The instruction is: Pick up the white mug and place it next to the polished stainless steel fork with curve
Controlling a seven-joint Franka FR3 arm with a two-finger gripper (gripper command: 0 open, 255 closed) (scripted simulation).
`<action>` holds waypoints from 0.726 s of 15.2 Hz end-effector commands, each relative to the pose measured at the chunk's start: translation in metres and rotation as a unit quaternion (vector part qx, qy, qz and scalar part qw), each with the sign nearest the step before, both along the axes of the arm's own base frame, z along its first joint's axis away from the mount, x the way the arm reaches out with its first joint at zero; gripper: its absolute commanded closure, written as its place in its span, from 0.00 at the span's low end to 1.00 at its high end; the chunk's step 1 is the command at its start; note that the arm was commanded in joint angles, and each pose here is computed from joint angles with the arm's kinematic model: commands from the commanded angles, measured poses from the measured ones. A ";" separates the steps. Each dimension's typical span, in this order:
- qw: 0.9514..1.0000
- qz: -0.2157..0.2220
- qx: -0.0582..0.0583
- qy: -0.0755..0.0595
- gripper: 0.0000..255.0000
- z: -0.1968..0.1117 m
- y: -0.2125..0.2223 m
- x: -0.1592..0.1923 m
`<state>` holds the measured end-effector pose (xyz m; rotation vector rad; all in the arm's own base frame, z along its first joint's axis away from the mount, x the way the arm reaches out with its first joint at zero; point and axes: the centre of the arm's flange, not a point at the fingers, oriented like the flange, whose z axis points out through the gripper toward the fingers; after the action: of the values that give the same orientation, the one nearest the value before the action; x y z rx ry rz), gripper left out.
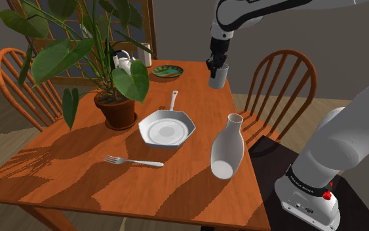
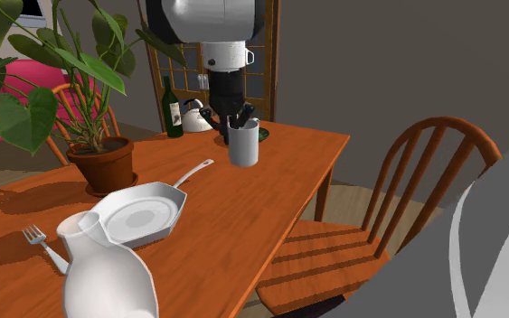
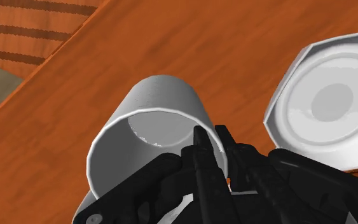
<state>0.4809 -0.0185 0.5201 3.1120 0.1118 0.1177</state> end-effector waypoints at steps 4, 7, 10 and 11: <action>1.000 -0.001 0.000 0.000 1.00 0.003 0.063 -0.020; 1.000 -0.001 0.000 0.000 1.00 0.003 0.101 -0.032; 1.000 -0.001 0.000 0.000 1.00 0.003 0.138 -0.045; 1.000 -0.001 0.000 0.000 1.00 0.003 0.151 -0.049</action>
<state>0.4359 0.1197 0.5226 3.1111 0.1123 0.1171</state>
